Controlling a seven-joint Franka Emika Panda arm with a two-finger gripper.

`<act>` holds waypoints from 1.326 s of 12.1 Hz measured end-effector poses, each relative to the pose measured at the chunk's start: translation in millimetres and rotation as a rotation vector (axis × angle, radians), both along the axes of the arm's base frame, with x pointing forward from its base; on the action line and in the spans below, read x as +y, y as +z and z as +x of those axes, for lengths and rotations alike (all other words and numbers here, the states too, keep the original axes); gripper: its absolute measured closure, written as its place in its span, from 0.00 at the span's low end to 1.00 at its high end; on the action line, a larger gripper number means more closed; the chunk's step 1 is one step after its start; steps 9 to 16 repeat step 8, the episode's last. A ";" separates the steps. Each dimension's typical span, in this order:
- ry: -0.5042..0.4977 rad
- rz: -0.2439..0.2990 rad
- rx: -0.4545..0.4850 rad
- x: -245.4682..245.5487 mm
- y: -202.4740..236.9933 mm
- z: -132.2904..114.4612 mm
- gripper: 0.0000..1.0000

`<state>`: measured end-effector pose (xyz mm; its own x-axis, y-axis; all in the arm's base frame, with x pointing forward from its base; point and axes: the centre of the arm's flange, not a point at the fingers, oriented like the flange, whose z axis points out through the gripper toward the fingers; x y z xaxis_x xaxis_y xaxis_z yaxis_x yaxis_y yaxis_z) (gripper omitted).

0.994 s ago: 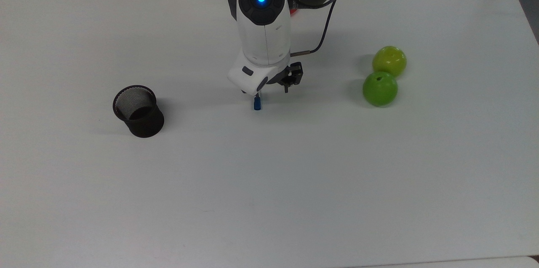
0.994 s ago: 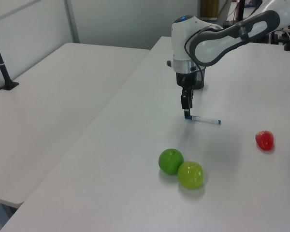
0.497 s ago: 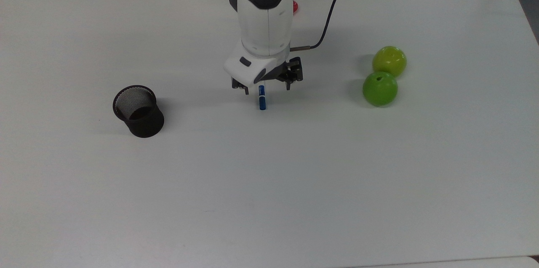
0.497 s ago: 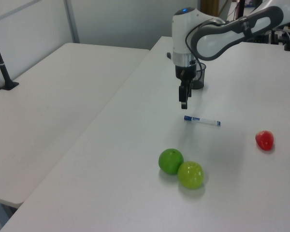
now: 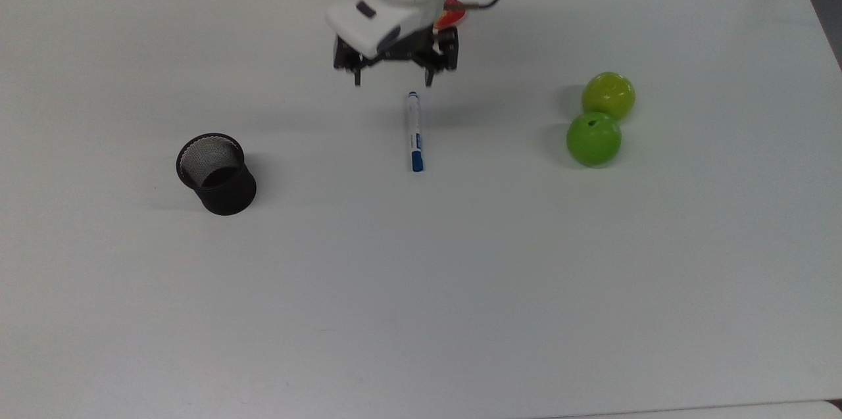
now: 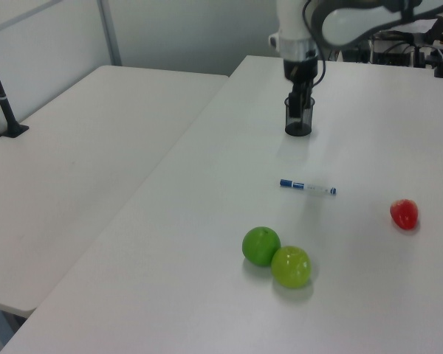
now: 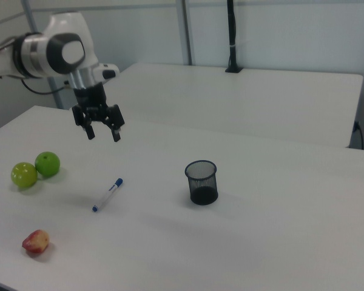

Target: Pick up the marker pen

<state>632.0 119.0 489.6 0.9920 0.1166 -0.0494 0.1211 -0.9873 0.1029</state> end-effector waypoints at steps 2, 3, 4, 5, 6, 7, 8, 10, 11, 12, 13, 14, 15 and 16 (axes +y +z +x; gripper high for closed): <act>-0.033 -0.009 0.019 -20.4 46.9 -26.7 0.00; -0.058 -0.007 0.010 -36.7 67.0 -37.2 0.00; -0.092 -0.004 -0.008 -57.6 84.8 -46.3 0.00; -0.129 -0.001 -0.026 -80.3 100.6 -54.8 0.00; -0.153 0.002 -0.040 -99.4 112.5 -62.4 0.00; -0.164 0.005 -0.050 -112.9 120.3 -69.3 0.00; -0.169 0.005 -0.055 -118.2 124.1 -73.4 0.00; -0.169 0.005 -0.055 -118.2 124.1 -73.4 0.00; -0.169 0.005 -0.055 -118.2 124.1 -73.4 0.00; -0.169 0.005 -0.055 -118.2 124.1 -73.4 0.00; -0.169 0.005 -0.055 -118.2 124.1 -73.4 0.00; -0.169 0.005 -0.055 -118.2 124.1 -73.4 0.00; -0.169 0.005 -0.055 -118.2 124.1 -73.4 0.00; -0.169 0.005 -0.055 -118.2 124.1 -73.4 0.00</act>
